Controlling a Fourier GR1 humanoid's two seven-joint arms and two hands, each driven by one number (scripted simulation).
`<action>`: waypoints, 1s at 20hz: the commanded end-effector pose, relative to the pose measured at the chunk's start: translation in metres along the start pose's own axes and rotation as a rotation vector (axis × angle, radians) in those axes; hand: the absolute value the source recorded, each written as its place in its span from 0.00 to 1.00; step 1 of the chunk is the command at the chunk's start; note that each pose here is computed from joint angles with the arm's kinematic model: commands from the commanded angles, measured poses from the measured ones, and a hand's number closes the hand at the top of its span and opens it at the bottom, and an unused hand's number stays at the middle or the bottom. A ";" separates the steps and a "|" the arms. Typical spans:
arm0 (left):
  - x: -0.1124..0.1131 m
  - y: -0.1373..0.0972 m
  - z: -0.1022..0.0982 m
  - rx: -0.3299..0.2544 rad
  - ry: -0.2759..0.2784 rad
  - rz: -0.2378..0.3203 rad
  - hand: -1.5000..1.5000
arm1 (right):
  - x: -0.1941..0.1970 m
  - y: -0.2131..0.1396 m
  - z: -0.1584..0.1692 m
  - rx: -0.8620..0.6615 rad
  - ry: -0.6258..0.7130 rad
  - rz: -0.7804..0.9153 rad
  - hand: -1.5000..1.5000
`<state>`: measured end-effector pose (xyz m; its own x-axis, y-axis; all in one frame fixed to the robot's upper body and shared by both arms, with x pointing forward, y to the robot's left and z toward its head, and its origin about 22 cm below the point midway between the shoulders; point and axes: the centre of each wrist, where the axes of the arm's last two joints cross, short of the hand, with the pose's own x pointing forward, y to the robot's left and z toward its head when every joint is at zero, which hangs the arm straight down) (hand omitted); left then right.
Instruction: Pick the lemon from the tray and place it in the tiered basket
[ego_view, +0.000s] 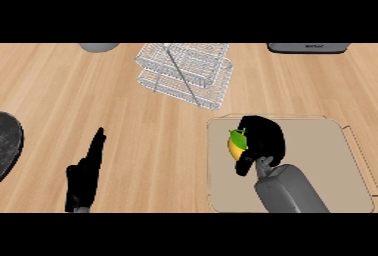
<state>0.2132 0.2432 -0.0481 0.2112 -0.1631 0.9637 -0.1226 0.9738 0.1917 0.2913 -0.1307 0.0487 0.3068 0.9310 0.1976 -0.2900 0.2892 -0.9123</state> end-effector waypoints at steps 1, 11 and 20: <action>-0.021 0.006 0.003 0.003 0.061 -0.010 0.50 | 0.021 -0.037 0.011 -0.095 -0.089 -0.052 1.00; -0.014 -0.006 0.003 0.011 0.076 0.001 0.50 | 0.022 -0.151 0.105 -0.460 -0.233 -0.415 1.00; -0.017 0.005 -0.001 0.007 0.081 -0.004 0.50 | 0.058 -0.208 0.143 -0.575 -0.243 -0.349 1.00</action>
<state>0.2121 0.2462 -0.0498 0.2278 -0.1646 0.9597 -0.1319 0.9713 0.1979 0.2464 -0.1233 0.2708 -0.0269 0.8328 0.5529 0.3165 0.5317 -0.7856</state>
